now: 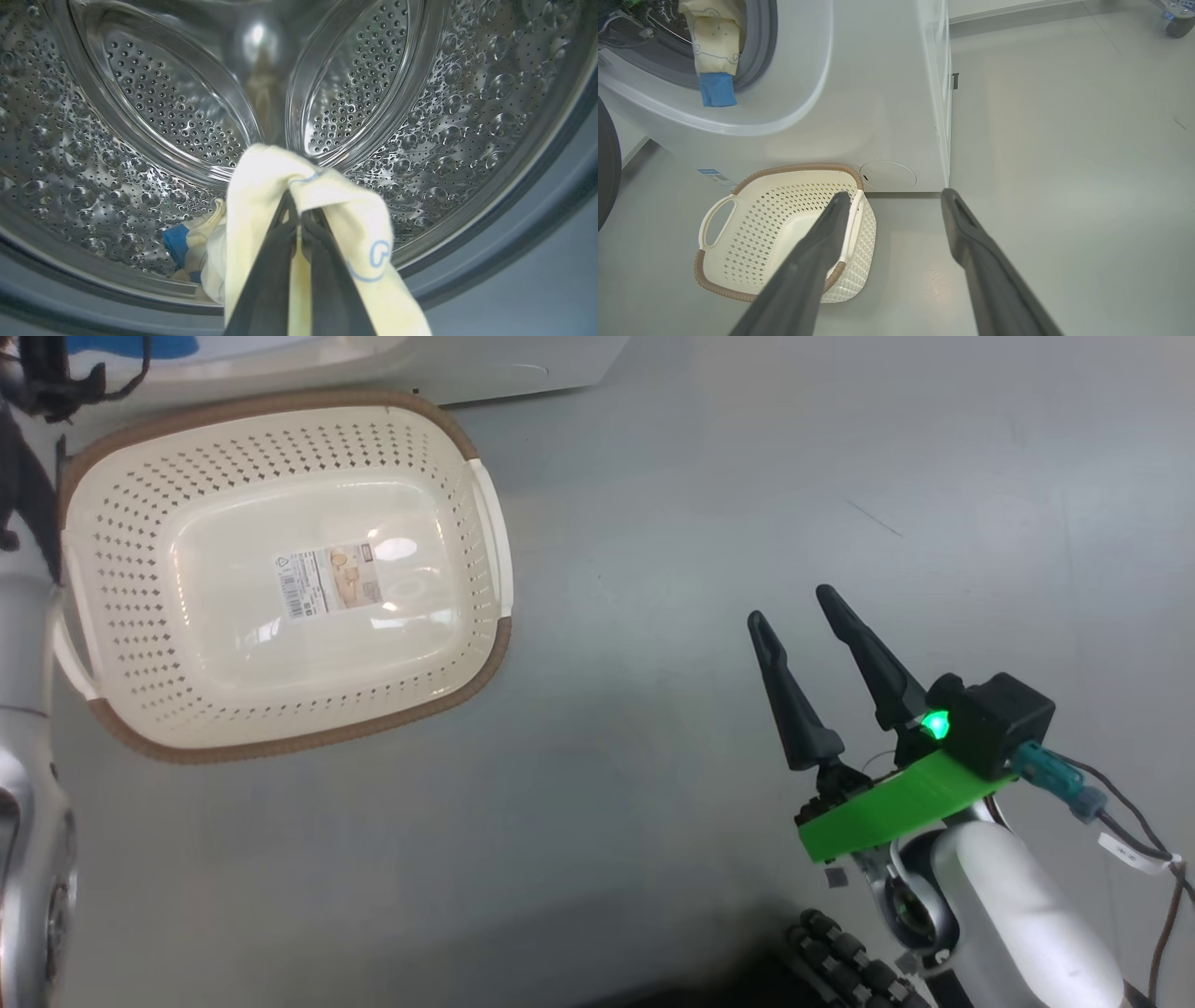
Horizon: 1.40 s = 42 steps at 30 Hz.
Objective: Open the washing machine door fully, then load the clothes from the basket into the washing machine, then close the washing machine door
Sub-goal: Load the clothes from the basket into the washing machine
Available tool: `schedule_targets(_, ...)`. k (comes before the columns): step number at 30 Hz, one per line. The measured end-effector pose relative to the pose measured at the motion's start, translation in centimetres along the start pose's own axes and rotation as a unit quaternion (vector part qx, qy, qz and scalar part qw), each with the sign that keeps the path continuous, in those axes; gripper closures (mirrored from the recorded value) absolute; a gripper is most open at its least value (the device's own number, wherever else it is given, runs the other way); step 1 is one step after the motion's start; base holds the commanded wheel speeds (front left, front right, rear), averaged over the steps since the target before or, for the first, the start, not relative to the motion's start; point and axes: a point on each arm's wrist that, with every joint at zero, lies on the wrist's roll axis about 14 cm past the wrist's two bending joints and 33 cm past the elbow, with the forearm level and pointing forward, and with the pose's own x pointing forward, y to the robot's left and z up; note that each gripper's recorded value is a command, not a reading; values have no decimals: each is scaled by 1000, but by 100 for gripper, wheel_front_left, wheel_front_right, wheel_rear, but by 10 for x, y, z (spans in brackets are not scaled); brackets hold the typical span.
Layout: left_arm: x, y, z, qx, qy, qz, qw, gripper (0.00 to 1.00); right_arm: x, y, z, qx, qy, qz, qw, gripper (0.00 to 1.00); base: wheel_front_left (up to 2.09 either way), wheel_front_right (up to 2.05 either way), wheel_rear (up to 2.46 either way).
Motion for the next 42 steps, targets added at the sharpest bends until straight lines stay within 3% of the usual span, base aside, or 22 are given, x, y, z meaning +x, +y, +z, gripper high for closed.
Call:
schedule_targets(14,25,-8,19,27,-3,-11,1000,100,-8,1,-10,10,15,-7,1000,0,0,0,0)
schedule_targets(27,31,2,-19,41,28,-7,999,100,-7,-1,-30,20,41,-13,999,0,0,0,0)
schedule_targets(42,55,-1,22,109,-72,-22,991,100,-15,1,-51,32,73,-17,997,0,0,0,0)
